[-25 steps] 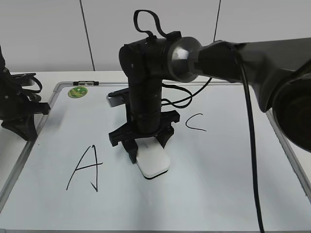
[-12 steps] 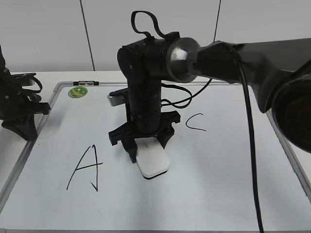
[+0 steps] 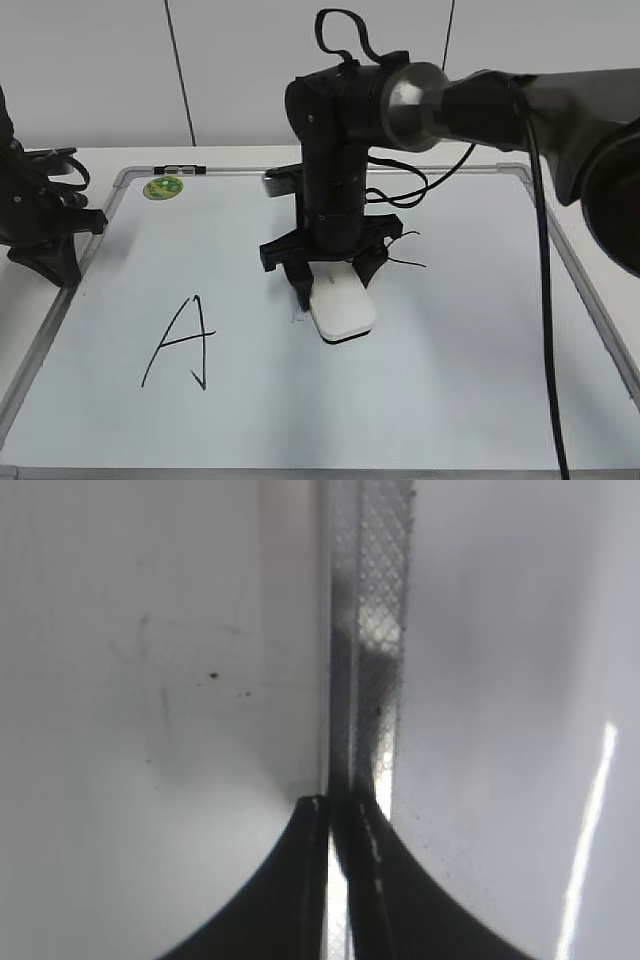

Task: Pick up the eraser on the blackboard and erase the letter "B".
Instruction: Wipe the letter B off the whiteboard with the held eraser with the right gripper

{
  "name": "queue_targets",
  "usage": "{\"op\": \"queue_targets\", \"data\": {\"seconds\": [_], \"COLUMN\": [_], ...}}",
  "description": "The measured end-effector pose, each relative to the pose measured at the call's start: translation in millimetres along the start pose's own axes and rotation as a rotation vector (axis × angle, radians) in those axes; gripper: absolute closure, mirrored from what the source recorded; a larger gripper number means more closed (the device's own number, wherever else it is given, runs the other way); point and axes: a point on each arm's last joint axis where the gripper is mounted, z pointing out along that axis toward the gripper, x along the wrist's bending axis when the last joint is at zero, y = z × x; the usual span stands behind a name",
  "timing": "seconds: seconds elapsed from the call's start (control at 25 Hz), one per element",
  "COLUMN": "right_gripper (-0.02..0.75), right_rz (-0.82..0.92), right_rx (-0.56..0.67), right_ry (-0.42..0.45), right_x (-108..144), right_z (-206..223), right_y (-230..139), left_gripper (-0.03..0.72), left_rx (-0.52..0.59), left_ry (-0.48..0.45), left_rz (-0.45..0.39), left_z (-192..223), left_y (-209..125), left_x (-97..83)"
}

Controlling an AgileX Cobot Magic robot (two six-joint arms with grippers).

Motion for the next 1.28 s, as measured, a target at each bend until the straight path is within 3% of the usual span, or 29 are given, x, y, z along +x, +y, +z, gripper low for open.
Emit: {"op": "queue_targets", "data": {"seconds": [0.28,0.52,0.8,1.0,1.28], "right_gripper": [0.219,0.219,0.219,0.219,0.219], "right_rz": [0.053,0.049,-0.052,-0.121,-0.159], "right_rx": [-0.010,-0.010,-0.021,-0.017,-0.011], "right_ry": [-0.023,-0.015,-0.061,-0.040,-0.026], "right_x": [-29.8,-29.7,1.9,37.4,58.0], "right_z": [-0.4,-0.4,-0.2,0.1,1.2], "right_y": [7.3,7.4,0.1,-10.9,-18.8], "left_gripper": [0.669,0.669,0.669,0.669,0.669], "left_rx": [-0.002,-0.002,-0.002,-0.002,-0.002], "left_ry": [-0.001,-0.001,-0.001,-0.001,-0.001], "left_rz": [-0.001,-0.001,-0.001,-0.001,-0.001], "left_z": [0.0,0.0,0.0,0.0,0.0], "left_y": [0.2,0.2,0.2,0.2,0.2], "left_x": [-0.1,-0.1,-0.1,-0.1,-0.1]}}
